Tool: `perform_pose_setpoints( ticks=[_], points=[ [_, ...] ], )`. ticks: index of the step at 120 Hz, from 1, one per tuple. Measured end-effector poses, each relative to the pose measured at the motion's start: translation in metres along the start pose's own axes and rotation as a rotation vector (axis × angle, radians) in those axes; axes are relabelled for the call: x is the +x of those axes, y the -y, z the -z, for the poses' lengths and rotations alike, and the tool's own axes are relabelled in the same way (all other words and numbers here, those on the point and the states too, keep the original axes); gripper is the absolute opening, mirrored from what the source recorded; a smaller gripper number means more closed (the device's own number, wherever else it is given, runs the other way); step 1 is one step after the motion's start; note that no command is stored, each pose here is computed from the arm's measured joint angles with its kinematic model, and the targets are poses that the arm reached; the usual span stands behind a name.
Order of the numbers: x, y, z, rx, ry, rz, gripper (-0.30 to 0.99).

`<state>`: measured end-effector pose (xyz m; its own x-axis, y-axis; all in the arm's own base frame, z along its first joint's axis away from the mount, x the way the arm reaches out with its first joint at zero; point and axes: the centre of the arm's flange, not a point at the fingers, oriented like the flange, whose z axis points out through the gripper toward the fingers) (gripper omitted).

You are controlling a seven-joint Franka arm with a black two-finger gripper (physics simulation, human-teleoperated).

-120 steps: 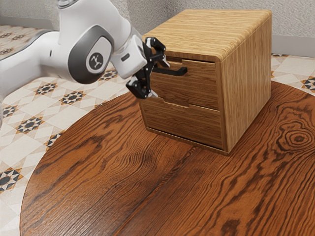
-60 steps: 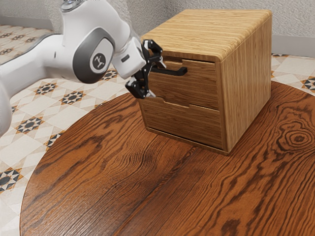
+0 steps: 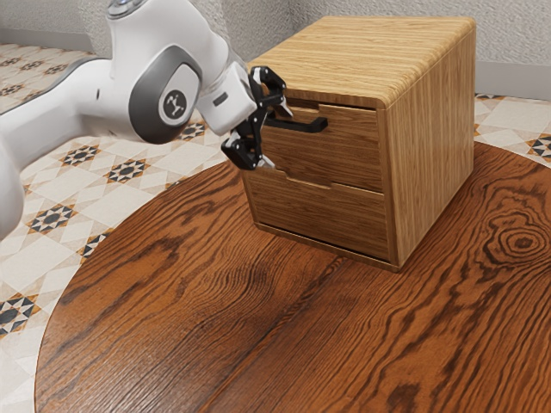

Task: Pull the drawer handle with one arm to open the drawer

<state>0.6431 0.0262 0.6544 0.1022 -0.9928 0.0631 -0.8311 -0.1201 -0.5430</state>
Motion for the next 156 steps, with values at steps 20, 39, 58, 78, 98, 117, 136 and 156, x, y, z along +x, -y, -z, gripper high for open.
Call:
perform_pose_setpoints(
  ticks=[20,39,58,78,98,117,136,156],
  points=[
    [-0.004,0.002,-0.01,-0.009,0.004,0.008,0.69],
    [-0.003,0.004,-0.017,-0.011,0.002,0.009,0.69],
    [-0.003,0.003,-0.018,-0.012,-0.005,0.016,0.69],
    [-0.001,0.001,-0.017,-0.014,-0.016,0.021,0.69],
    [0.001,0.0,-0.018,-0.017,-0.023,0.025,0.69],
    [0.001,-0.002,-0.018,-0.019,-0.025,0.029,0.6],
    [0.001,-0.003,-0.011,-0.016,-0.03,0.03,0.5],
    [-0.003,-0.013,0.0,-0.02,-0.037,0.037,0.44]
  ],
)
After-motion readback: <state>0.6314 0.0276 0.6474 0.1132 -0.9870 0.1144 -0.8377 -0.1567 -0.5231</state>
